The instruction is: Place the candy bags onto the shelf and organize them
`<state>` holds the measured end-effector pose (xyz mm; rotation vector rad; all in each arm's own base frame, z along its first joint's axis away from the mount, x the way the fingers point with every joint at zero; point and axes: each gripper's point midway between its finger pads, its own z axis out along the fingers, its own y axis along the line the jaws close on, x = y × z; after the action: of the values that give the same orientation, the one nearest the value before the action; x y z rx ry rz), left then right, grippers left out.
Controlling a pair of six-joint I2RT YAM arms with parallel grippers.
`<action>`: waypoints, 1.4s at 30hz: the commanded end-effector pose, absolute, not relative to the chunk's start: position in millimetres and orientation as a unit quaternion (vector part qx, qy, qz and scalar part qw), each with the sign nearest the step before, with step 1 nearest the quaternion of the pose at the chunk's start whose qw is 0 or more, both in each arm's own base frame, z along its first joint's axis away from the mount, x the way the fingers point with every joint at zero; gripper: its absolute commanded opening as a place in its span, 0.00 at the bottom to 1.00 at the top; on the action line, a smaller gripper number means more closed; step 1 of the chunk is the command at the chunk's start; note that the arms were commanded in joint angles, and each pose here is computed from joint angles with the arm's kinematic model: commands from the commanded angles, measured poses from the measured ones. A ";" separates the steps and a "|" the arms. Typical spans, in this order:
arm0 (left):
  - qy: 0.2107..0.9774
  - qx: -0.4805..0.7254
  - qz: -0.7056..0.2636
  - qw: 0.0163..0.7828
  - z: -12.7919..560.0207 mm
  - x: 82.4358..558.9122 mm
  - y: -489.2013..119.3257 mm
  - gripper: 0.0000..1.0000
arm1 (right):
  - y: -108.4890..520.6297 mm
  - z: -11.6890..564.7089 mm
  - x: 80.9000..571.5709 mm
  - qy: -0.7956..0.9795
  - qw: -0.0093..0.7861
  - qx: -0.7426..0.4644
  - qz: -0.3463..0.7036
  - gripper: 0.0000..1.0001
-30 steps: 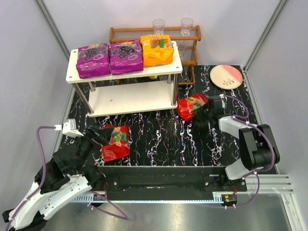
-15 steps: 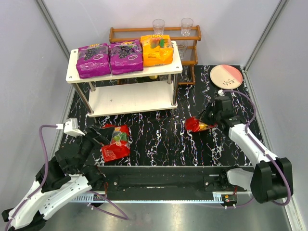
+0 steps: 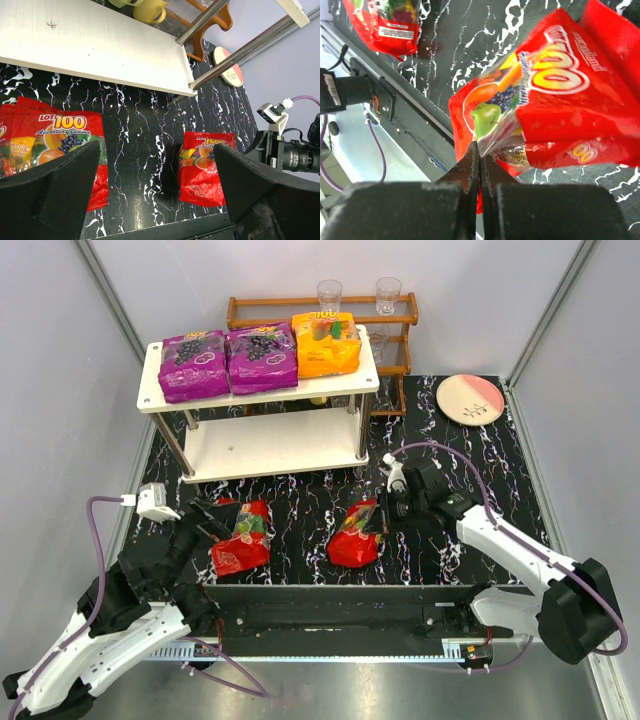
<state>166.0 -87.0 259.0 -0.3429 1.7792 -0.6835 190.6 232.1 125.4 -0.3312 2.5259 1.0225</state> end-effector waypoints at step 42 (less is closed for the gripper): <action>0.752 -0.133 -0.311 0.566 266.4 172.8 -104.2 0.99 | 211.3 168.7 282.3 0.751 0.566 0.040 0.338 0.00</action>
<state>168.9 -97.0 257.8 -0.3245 1.7889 -0.7055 260.6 188.3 111.1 0.1091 1.9602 0.7040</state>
